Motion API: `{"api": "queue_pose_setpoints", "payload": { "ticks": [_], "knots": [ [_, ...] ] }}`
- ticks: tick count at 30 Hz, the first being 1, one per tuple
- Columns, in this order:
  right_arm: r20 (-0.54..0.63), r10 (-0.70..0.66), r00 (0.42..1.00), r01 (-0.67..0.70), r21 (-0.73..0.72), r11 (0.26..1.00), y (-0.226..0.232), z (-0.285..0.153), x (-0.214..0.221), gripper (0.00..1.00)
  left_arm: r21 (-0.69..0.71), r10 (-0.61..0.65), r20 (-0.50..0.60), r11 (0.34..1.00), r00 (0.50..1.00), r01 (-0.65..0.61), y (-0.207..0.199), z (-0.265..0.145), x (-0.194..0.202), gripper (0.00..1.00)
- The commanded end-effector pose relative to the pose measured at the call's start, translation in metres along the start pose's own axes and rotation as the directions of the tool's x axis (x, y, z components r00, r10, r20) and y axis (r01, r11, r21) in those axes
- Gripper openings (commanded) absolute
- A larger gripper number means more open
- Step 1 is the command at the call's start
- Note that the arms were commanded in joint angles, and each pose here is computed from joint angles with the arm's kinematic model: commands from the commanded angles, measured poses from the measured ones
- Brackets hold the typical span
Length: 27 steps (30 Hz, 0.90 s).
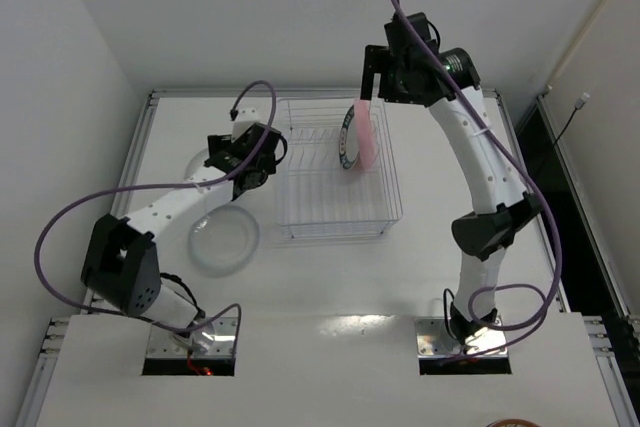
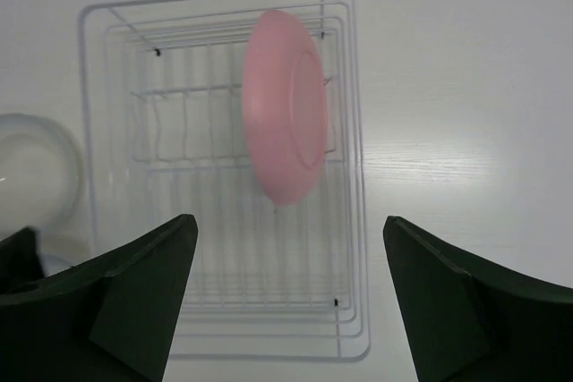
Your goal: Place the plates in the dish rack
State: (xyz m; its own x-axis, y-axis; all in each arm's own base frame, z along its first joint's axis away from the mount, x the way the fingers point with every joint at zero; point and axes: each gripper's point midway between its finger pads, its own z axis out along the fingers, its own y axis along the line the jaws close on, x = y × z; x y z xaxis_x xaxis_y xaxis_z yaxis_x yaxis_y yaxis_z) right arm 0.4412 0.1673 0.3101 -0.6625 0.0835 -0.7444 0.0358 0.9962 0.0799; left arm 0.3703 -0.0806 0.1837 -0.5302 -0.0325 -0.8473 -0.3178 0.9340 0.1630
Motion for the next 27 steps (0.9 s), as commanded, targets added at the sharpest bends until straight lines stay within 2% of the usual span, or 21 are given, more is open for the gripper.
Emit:
{"api": "queue_pose_setpoints", "payload": {
  "ticks": [1,6,10,15,22,27],
  "knots": [
    [-0.057,-0.010,0.998,0.004,-0.091,0.996,0.018,-0.014,0.011,0.83,-0.002,-0.103,0.032,0.995,0.994,0.104,-0.012,0.019,-0.015,1.00],
    [-0.005,0.013,1.000,-0.014,-0.189,0.982,0.020,-0.060,0.003,0.85,-0.047,-0.046,-0.055,0.998,0.997,0.044,-0.029,0.053,0.020,1.00],
    [-0.015,-0.018,1.000,0.015,-0.176,0.984,0.008,-0.070,0.010,0.86,-0.098,-0.056,-0.096,0.994,0.994,0.047,-0.032,0.075,0.030,1.00],
    [-0.041,-0.045,0.998,0.038,-0.148,0.988,-0.008,-0.069,0.021,0.86,-0.142,-0.042,-0.147,0.990,0.988,0.021,-0.026,0.101,0.044,1.00],
    [-0.057,-0.061,0.997,0.053,-0.131,0.990,-0.023,-0.059,0.020,0.86,-0.071,-0.032,-0.213,0.997,0.976,0.018,-0.044,0.119,0.063,1.00],
    [-0.066,-0.049,0.997,0.040,-0.138,0.990,-0.030,-0.055,0.019,0.86,-0.065,-0.031,-0.219,0.998,0.975,0.018,-0.048,0.129,0.063,0.98]
  ]
}}
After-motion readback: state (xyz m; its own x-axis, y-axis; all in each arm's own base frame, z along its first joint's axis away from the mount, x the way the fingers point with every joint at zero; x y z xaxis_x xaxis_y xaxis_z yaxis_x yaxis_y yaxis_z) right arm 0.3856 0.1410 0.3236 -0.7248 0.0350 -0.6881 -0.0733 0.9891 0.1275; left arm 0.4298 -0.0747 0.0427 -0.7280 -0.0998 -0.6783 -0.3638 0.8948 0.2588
